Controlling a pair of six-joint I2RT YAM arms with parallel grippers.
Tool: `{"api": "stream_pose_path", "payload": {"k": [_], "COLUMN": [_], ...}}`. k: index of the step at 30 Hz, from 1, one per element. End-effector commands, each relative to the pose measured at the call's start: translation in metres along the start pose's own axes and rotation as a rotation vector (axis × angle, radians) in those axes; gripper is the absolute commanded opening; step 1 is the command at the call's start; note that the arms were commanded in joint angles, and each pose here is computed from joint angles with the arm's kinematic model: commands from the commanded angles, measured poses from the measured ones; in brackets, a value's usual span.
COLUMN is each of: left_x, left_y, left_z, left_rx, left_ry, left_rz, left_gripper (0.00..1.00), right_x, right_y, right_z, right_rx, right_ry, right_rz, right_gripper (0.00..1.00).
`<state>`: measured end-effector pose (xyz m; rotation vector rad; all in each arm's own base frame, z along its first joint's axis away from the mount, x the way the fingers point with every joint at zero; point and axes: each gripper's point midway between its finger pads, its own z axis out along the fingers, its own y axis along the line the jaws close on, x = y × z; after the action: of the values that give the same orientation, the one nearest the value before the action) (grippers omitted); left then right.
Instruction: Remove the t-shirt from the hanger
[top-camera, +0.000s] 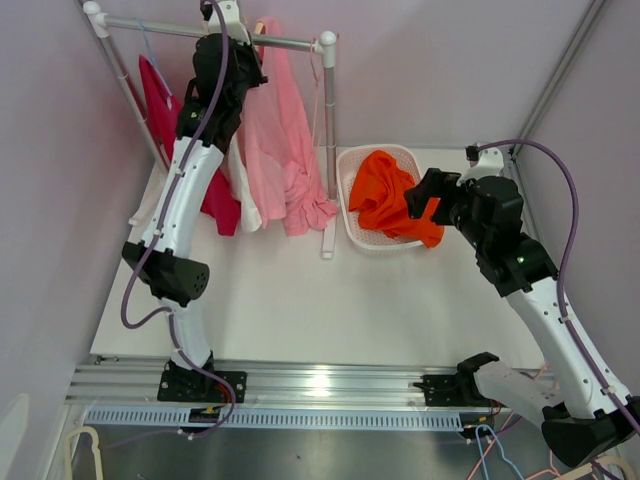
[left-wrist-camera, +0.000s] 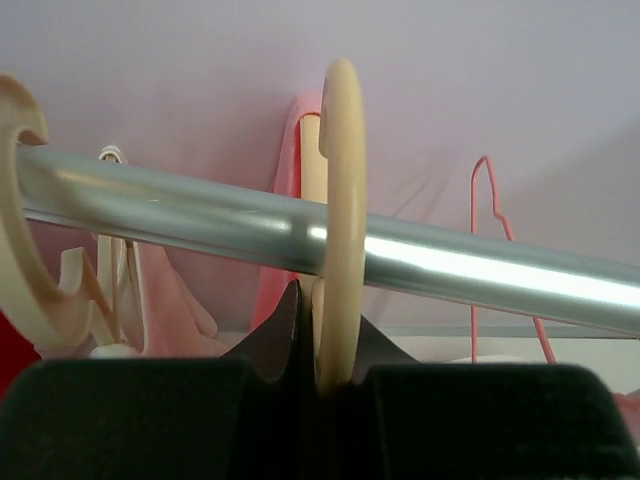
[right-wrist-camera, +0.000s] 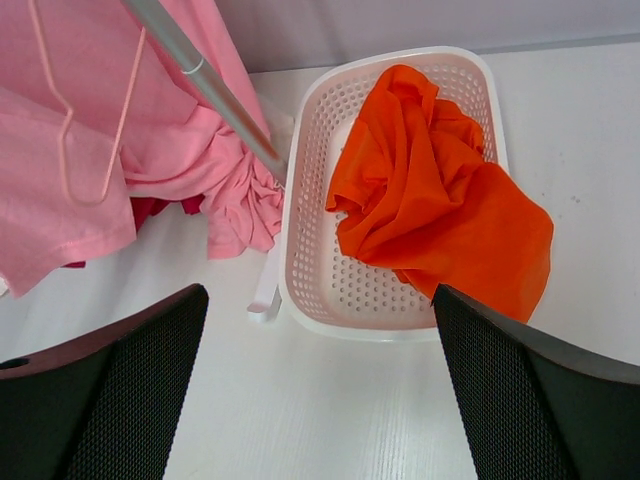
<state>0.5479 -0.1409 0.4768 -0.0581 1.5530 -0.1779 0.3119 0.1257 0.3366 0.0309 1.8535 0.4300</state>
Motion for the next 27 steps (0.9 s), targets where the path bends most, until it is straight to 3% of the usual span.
{"api": "stream_pose_path", "payload": {"k": [1,3,5,6,8,9,12,15,18,21,23,27], "left_x": [-0.099,-0.092,-0.093,-0.067,-0.101,-0.075,-0.116,-0.114,-0.086,-0.059,-0.062,-0.029], "left_y": [0.001,0.006,0.010,0.014,0.012,0.007,0.008,0.006,0.010,0.014,0.022,0.010], "left_z": [-0.054,-0.063,-0.082,-0.080,-0.115,-0.112,-0.145,-0.155,-0.158,-0.173,-0.193,-0.222], "left_rx": [0.025,0.001,-0.014,-0.033,0.001,0.025,0.058,0.065,0.028,-0.062,-0.127,-0.130], "left_ry": [-0.209,-0.170,-0.146,-0.087,-0.178,-0.134,-0.239,-0.176,-0.052,0.040,0.019,0.106], "left_rz": [-0.052,-0.084,-0.130,-0.125,-0.155,-0.135,-0.152,-0.166,-0.196,-0.232,-0.261,-0.291], "left_gripper": [0.01,0.01,0.01,0.01,0.01,0.01,0.01,0.01,0.00,0.01,0.01,0.01], "right_x": [-0.011,-0.011,-0.005,-0.003,0.003,0.006,0.018,0.030,0.045,0.059,0.065,0.074], "right_y": [0.010,0.020,0.049,0.059,0.090,0.099,0.131,0.154,0.185,0.221,0.242,0.288], "right_z": [-0.006,-0.005,-0.009,-0.011,-0.023,-0.026,-0.038,-0.043,-0.058,-0.081,-0.085,-0.094], "right_rx": [-0.054,-0.108,-0.274,-0.322,-0.474,-0.509,-0.616,-0.668,-0.794,-0.941,-1.002,-1.076], "right_ry": [-0.025,-0.030,-0.017,-0.019,-0.049,-0.059,-0.051,-0.011,0.010,-0.011,-0.056,-0.132], "right_rz": [0.000,-0.007,-0.037,-0.046,-0.101,-0.119,-0.186,-0.221,-0.263,-0.322,-0.367,-0.348], "right_gripper": [0.99,0.99,0.99,0.99,0.99,0.99,1.00,1.00,0.99,0.99,0.99,1.00]}}
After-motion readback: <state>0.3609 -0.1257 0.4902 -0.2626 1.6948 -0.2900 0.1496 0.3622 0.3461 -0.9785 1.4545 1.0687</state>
